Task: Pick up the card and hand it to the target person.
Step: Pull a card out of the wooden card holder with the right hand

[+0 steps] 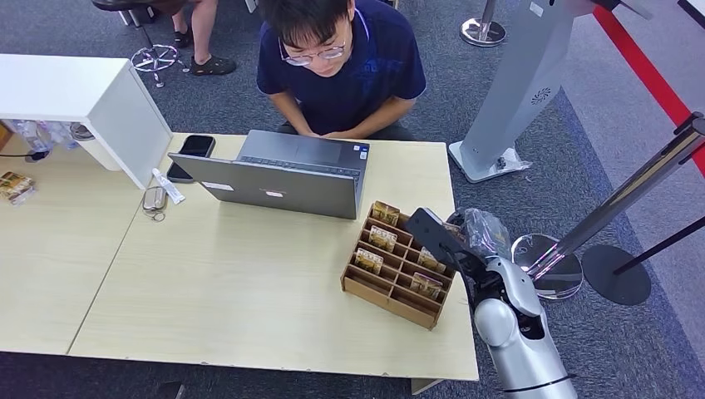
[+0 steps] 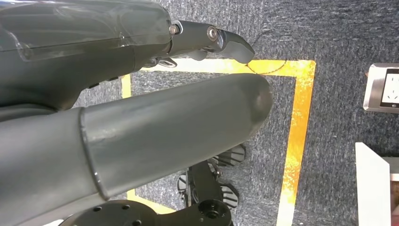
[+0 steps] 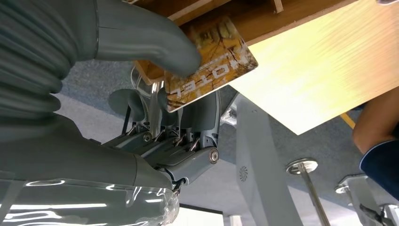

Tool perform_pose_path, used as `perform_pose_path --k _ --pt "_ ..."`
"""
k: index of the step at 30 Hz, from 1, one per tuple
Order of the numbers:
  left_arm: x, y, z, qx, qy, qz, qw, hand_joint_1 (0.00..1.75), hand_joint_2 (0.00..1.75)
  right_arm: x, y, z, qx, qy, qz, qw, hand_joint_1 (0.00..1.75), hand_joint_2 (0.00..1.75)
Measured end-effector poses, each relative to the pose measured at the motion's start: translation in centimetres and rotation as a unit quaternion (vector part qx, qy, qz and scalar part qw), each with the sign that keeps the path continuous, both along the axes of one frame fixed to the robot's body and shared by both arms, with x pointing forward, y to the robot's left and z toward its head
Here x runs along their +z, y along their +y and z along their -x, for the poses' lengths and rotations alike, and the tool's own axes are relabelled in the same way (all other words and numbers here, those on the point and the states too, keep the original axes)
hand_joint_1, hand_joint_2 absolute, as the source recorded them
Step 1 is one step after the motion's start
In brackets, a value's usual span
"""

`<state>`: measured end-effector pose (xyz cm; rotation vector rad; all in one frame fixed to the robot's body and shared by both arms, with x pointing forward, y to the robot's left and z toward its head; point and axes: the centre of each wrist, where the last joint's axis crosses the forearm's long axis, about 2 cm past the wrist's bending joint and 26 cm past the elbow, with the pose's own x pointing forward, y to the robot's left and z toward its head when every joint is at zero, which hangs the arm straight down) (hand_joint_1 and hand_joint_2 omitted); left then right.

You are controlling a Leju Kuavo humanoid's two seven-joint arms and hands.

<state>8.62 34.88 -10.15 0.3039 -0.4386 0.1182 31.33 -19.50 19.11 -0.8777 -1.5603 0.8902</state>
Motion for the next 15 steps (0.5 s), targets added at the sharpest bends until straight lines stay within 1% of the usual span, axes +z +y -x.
perform_pose_path --k 5,9,15 --pt "0.00 0.00 0.00 -0.001 0.001 0.000 1.000 0.00 0.00 0.06 0.01 -0.04 0.001 0.001 -0.001 1.000 1.23 1.75" --pt "0.00 0.00 0.00 -0.001 0.001 0.000 1.000 0.00 0.00 0.07 0.01 -0.05 0.001 0.002 -0.002 1.000 1.29 1.75" --pt "0.00 0.00 0.00 -0.001 0.001 0.000 1.000 0.00 0.00 0.12 0.02 -0.07 0.002 0.004 -0.006 1.000 1.34 1.75"
